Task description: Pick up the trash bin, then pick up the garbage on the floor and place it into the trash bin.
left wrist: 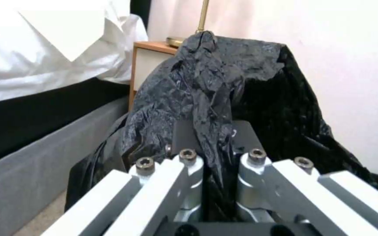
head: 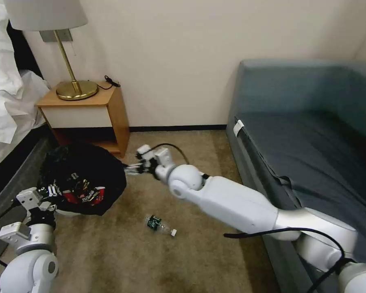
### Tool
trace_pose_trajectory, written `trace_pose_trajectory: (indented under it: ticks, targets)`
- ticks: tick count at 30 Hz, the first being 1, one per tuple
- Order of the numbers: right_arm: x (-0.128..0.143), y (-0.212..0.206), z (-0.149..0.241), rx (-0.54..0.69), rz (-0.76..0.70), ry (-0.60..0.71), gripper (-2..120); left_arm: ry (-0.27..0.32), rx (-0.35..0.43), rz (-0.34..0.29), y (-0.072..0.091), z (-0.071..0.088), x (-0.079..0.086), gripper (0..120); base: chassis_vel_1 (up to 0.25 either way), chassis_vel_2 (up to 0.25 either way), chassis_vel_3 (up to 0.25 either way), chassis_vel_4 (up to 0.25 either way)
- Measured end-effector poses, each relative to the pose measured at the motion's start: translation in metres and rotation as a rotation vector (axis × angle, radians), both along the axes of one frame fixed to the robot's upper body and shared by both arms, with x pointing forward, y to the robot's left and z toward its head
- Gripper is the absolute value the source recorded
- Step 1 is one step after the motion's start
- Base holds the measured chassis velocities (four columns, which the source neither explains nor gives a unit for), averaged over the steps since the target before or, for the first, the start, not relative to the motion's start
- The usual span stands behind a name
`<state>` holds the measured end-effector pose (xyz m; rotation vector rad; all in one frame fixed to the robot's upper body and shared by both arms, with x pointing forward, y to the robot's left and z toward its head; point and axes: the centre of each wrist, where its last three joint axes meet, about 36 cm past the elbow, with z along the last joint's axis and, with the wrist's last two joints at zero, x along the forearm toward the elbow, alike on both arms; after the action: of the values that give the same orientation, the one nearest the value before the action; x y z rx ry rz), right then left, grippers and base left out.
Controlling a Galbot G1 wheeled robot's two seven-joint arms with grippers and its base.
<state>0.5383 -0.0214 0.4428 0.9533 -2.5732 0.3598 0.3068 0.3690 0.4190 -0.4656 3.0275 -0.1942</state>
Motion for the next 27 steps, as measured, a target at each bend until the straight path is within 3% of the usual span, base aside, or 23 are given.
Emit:
trace_pose_trajectory:
  ticks: [5,8,11,14,20,27]
  targets:
    - [-0.008,-0.037,-0.051,-0.14,-0.092,0.066,100,-0.004,0.018,0.0,0.001,0.004,-0.003,5,0.0,0.0,0.0,0.0]
    - [-0.033,-0.063,-0.108,-0.24,-0.091,0.139,100,0.001,0.015,0.007,0.0,0.008,-0.002,5,0.0,0.0,0.0,0.0]
    - [-0.039,-0.066,-0.12,-0.249,-0.083,0.152,100,0.002,0.015,0.008,0.0,0.009,-0.002,5,0.0,0.0,0.0,0.0]
    - [-0.066,-0.068,-0.157,-0.249,-0.035,0.179,100,0.004,0.016,0.011,0.001,0.009,-0.002,5,0.0,0.0,0.0,0.0]
    - [-0.092,-0.045,-0.169,-0.203,0.027,0.205,100,0.005,0.013,0.014,0.0,0.006,-0.005,5,0.0,0.0,0.0,0.0]
    - [-0.104,-0.026,-0.176,-0.177,0.086,0.222,100,0.001,0.007,0.007,-0.003,0.012,-0.005,5,0.0,0.0,0.0,0.0]
